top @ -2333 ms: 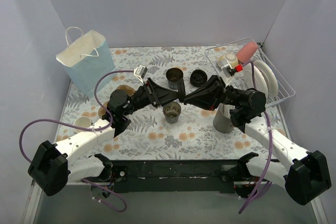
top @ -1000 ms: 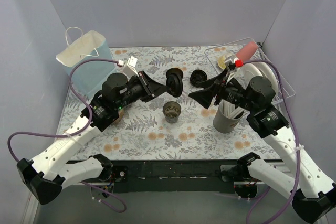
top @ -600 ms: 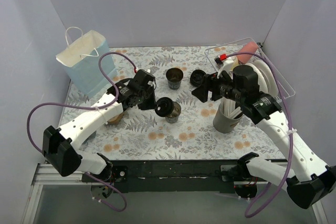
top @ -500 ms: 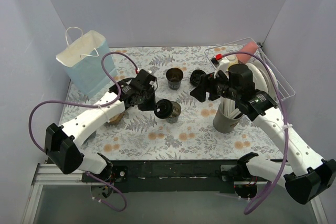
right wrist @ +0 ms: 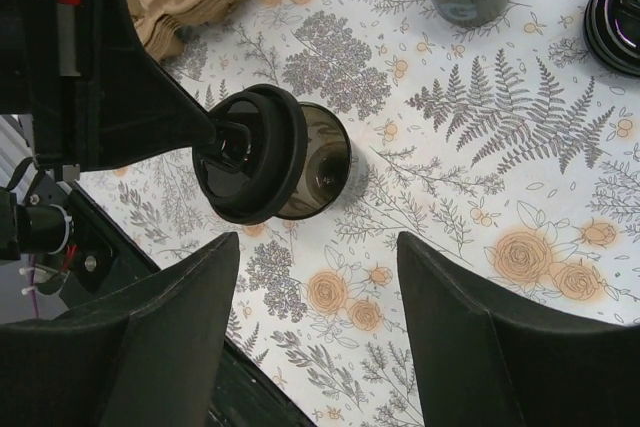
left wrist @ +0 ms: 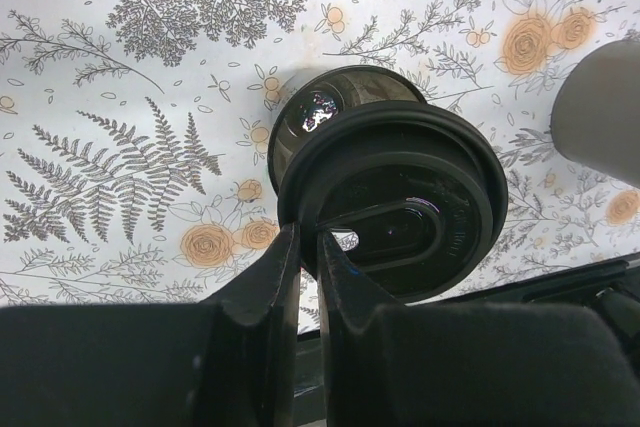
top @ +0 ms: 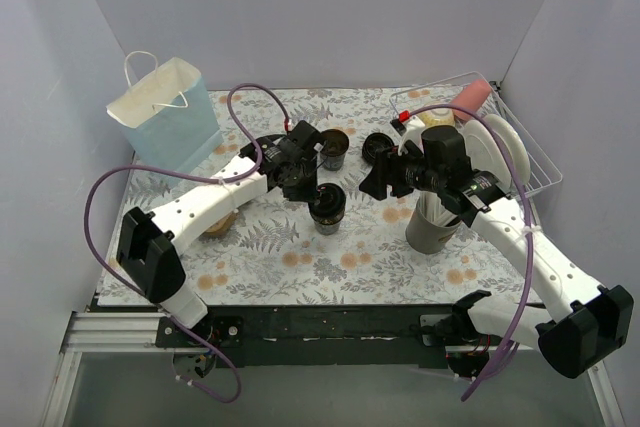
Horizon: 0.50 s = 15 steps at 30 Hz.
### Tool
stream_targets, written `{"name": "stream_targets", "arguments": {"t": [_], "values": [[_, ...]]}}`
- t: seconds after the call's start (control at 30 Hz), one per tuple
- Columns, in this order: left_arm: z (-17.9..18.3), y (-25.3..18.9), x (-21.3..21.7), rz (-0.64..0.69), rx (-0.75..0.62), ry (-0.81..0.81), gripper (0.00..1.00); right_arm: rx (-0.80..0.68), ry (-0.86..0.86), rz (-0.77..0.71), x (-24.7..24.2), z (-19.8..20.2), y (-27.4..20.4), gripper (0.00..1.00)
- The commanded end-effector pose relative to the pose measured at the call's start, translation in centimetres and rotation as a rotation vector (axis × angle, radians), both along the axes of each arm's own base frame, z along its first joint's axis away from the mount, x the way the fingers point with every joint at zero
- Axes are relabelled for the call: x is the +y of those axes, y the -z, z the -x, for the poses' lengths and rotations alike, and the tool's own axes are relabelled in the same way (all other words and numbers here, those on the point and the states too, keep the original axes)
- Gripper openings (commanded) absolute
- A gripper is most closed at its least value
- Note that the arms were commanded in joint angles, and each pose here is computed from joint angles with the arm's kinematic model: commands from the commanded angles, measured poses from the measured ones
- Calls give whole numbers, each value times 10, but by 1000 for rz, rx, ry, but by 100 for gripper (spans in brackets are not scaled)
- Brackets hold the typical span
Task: Pack the takeout coffee
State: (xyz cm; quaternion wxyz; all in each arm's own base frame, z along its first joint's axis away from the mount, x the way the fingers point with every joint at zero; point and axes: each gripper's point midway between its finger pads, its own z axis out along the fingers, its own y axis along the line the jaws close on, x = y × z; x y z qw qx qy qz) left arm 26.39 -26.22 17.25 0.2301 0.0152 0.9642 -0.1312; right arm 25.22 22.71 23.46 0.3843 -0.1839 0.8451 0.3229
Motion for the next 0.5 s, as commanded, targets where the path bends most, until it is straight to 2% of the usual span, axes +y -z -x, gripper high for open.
{"name": "stream_targets", "arguments": {"t": [0.0,0.37,0.47], "values": [[-6,-14,3,-45,-41,-13,0,-58,5,-19,0,-4,-12,72],[-8,2,-4,-145,4,7,0,-75,-4,-23,0,-4,-10,71],[-9,6,-10,-129,10,20,0,-75,-5,-20,0,-3,-9,71]]}}
